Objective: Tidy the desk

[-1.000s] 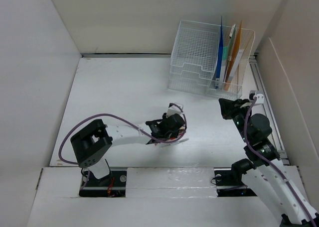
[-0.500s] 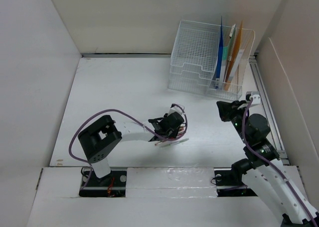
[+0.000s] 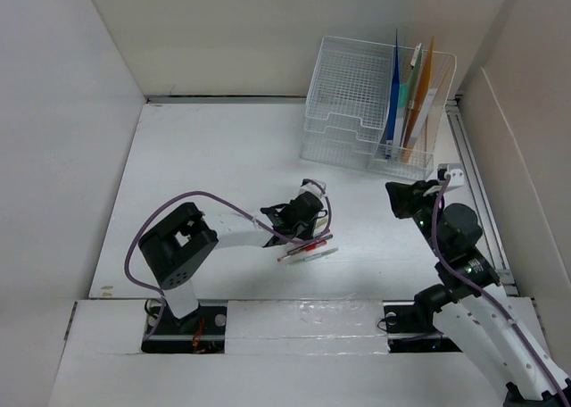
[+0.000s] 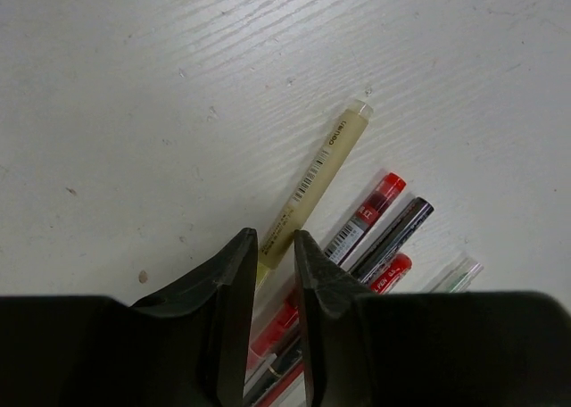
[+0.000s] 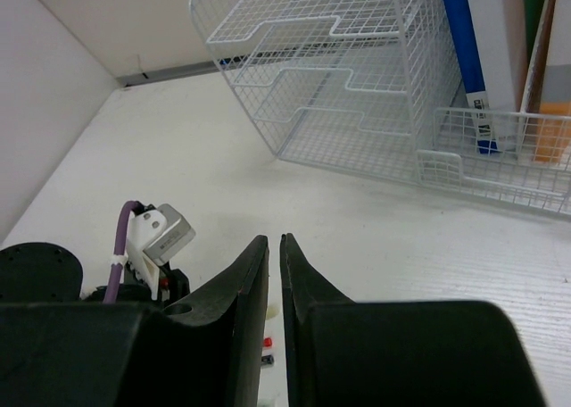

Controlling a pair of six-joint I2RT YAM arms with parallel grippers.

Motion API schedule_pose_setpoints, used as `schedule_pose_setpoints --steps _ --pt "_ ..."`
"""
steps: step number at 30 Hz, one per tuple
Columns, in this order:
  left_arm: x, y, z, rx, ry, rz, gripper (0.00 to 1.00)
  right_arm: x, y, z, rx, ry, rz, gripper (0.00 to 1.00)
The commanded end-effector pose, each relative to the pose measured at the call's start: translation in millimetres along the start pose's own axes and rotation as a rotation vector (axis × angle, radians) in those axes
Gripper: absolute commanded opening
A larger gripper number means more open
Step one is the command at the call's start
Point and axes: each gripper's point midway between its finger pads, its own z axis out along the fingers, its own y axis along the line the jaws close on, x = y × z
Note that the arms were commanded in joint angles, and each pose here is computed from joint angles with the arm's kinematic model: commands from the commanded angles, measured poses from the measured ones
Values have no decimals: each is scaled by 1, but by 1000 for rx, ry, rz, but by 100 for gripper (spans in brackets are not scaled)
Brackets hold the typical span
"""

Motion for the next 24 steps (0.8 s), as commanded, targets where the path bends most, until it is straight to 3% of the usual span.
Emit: schedule_pose_setpoints --steps 1,2,10,13,15,16,20,23,24 --pt "4 -6 0 45 7 -3 20 -9 10 0 -38 -23 -7 16" --pt "4 -7 0 49 6 -5 24 -8 10 0 -38 -20 -8 16" --pt "20 2 8 8 54 15 26 -15 10 -6 -38 -44 -4 16" --pt "24 8 14 -20 54 13 22 -17 11 -8 -41 -50 -3 16" --pt "21 9 14 -32 43 8 9 -16 10 -9 -36 -44 -1 16" --pt "10 8 11 -37 8 -3 0 -16 11 -11 -42 -45 1 16" --pt "-31 5 -11 -47 -90 -20 0 -18 10 -14 -41 -50 4 16" --pt "-82 -3 -37 -63 -181 -34 0 -18 12 -15 -50 -48 6 16" --pt "-116 -11 -50 -60 -253 -57 0 -19 13 -16 -52 -49 7 16"
